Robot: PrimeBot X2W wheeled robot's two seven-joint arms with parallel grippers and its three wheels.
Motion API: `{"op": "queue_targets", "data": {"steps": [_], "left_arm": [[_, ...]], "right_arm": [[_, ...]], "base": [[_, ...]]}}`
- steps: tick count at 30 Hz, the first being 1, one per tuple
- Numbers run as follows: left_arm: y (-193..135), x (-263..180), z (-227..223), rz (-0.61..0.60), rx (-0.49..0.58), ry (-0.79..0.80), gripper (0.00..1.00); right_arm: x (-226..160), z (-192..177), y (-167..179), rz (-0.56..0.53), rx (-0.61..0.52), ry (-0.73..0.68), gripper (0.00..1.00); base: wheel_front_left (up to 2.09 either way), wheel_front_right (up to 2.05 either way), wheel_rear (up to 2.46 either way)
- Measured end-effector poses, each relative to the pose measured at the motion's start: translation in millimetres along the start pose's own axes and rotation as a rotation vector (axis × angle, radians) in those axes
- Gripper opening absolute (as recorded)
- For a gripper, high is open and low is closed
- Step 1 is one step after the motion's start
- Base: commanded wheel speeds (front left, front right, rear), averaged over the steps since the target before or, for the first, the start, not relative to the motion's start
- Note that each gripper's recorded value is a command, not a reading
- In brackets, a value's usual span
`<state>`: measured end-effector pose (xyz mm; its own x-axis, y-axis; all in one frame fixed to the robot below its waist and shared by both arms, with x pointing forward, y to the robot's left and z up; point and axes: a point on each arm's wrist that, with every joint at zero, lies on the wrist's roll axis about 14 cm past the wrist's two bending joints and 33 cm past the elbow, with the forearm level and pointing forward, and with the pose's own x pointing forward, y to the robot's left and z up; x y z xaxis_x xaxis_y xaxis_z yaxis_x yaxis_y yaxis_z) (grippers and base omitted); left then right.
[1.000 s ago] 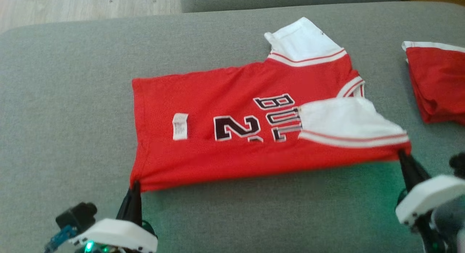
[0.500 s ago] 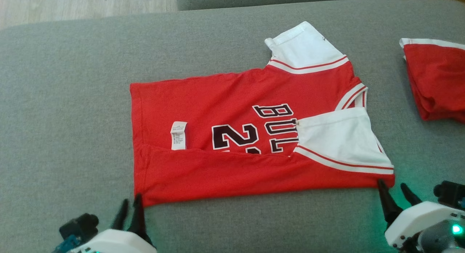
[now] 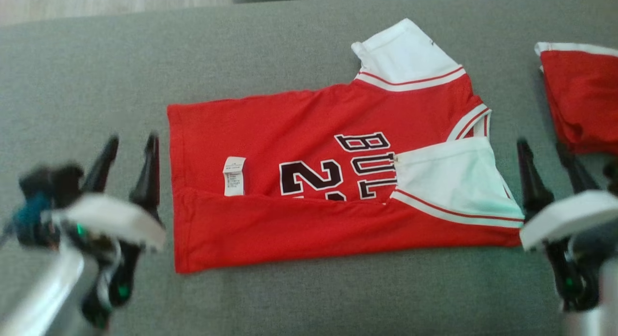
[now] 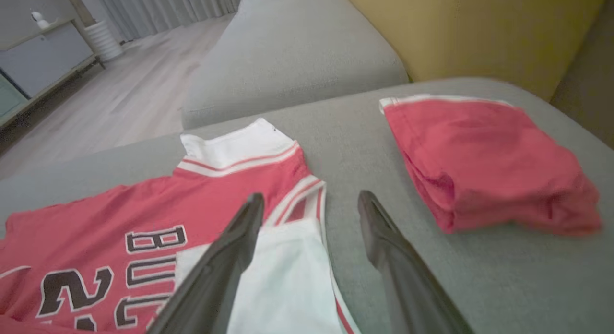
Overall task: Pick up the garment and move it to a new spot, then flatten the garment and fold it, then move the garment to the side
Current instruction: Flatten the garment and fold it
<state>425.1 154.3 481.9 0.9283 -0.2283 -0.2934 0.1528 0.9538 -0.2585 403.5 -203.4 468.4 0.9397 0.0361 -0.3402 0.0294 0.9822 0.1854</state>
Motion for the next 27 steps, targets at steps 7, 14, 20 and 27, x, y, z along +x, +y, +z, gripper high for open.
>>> {"op": "queue_targets", "data": {"steps": [7, 14, 20, 27], "left_arm": [[0.9, 49.5, 39.5, -0.069, 0.177, 0.039, 1.0], [18.6, 94.8, 6.0, -0.075, 0.225, 0.226, 1.0], [29.5, 110.4, -44.9, -0.074, 0.191, 0.381, 1.0], [38.1, 108.9, -82.2, -0.071, 0.159, 0.482, 1.0]], "right_arm": [[35.7, 29.9, 29.8, 0.085, -0.065, -0.043, 1.0], [71.0, 32.0, 39.2, 0.132, -0.132, -0.023, 1.0], [86.8, 11.0, 28.8, 0.118, -0.135, 0.034, 1.0], [94.6, -4.4, 20.1, 0.104, -0.125, 0.07, 1.0]], "base": [[0.0, 0.0, 0.0], [0.0, 0.0, 0.0], [0.0, 0.0, 0.0], [0.0, 0.0, 0.0]]}}
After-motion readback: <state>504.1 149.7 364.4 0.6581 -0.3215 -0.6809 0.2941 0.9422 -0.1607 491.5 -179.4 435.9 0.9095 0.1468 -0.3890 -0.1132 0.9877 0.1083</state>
